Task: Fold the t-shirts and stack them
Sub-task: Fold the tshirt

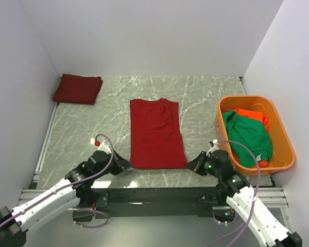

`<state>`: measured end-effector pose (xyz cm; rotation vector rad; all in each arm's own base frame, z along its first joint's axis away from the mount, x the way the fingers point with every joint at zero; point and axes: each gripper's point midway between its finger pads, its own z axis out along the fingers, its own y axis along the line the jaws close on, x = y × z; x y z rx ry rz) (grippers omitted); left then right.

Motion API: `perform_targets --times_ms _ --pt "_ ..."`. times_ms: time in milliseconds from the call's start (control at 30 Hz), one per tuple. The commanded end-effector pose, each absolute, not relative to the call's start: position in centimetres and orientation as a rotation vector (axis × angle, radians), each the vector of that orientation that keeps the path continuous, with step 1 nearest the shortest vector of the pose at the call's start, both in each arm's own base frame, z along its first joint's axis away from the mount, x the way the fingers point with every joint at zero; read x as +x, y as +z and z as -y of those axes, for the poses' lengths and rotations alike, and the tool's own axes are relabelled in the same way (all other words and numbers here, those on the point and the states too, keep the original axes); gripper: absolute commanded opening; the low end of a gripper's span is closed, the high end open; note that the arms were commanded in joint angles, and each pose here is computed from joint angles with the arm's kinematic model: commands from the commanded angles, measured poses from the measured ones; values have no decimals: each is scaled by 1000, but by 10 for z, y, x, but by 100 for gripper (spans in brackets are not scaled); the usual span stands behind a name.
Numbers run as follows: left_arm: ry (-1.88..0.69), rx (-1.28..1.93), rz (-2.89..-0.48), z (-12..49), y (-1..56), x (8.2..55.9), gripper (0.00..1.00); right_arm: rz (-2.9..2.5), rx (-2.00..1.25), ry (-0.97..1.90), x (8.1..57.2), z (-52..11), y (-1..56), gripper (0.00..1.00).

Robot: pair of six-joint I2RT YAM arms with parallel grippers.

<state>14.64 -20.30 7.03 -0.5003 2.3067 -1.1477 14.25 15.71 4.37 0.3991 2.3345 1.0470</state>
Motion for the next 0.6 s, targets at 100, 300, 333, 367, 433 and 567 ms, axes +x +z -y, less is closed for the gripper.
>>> perform_targets --times_ms 100,300,333,367,433,567 --pt "-1053 -522 -2230 201 116 173 1 -2313 376 871 171 -147 93 0" --pt "-1063 -481 -2187 212 158 218 1 -2273 303 726 222 -149 143 0" --pt "-1086 -474 -2155 214 167 228 1 -2272 301 704 230 -149 147 0" --pt "-1091 -475 -2151 213 170 235 1 -2308 305 668 238 -149 141 0" --pt "-1080 -479 -2141 212 176 260 1 -2282 287 656 259 -153 157 0" --pt "-1082 -494 -2081 210 203 314 1 -2296 306 625 307 -160 163 0"
